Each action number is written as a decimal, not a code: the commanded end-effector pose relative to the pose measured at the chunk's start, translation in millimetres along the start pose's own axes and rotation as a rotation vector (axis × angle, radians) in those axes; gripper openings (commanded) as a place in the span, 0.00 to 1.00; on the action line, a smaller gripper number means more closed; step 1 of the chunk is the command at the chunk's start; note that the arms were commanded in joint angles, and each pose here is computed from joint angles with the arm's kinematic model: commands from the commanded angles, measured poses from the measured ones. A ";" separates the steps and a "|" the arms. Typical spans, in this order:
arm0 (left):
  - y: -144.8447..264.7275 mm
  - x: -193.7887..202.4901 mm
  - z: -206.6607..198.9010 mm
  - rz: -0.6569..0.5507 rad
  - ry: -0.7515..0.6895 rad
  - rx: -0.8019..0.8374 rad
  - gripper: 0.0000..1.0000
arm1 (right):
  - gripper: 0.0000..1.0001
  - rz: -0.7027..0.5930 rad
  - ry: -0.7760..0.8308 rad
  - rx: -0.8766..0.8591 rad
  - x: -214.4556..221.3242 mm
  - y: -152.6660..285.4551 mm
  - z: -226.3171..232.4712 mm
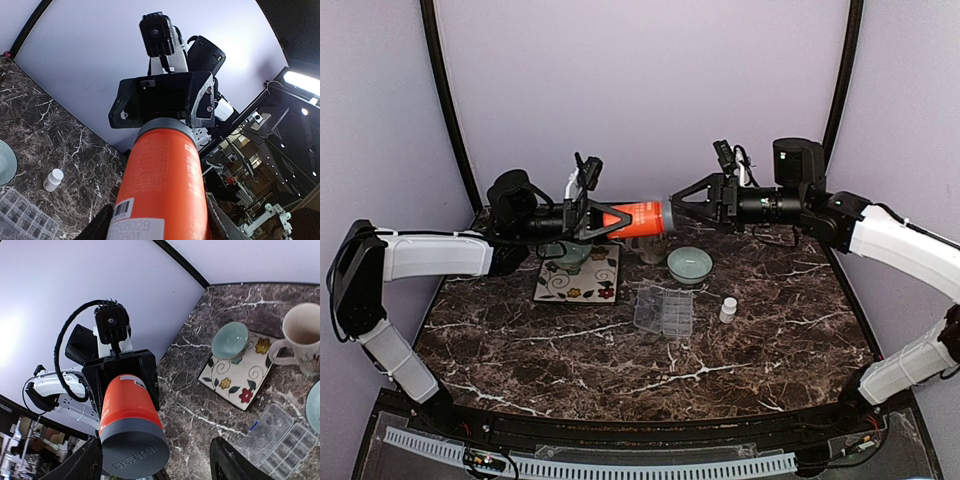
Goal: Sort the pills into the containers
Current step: Unscrew the lid of the pill bottle.
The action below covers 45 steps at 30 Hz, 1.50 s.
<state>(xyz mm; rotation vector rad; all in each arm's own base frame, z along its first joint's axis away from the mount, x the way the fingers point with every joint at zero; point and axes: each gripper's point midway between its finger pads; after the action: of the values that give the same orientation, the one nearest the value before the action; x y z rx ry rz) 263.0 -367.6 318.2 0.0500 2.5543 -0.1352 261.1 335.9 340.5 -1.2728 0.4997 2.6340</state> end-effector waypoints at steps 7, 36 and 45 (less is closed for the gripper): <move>8.0 -4.4 -23.2 -0.028 -0.162 -0.018 0.00 | 0.73 -0.001 -0.254 -0.203 -25.9 -7.4 27.4; -0.2 -19.0 -14.3 -0.027 -0.209 -0.059 0.00 | 0.67 0.118 -0.284 -0.197 2.2 -24.3 8.0; -1.1 -18.7 -8.5 -0.024 -0.203 -0.070 0.00 | 0.29 0.142 -0.266 -0.232 2.3 -26.8 13.2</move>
<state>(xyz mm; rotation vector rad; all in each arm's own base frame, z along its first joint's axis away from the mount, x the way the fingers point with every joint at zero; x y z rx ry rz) 274.2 -367.6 315.1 -0.0066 2.4235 -0.0157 258.9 362.4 325.1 -0.8529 0.3160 2.9905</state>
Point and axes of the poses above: each gripper's point midway between its finger pads, its own y axis back along the fingers, its own z axis along the line the jaws close on, x = y × z, and after that the axes turned 11 degrees about y, right-handed
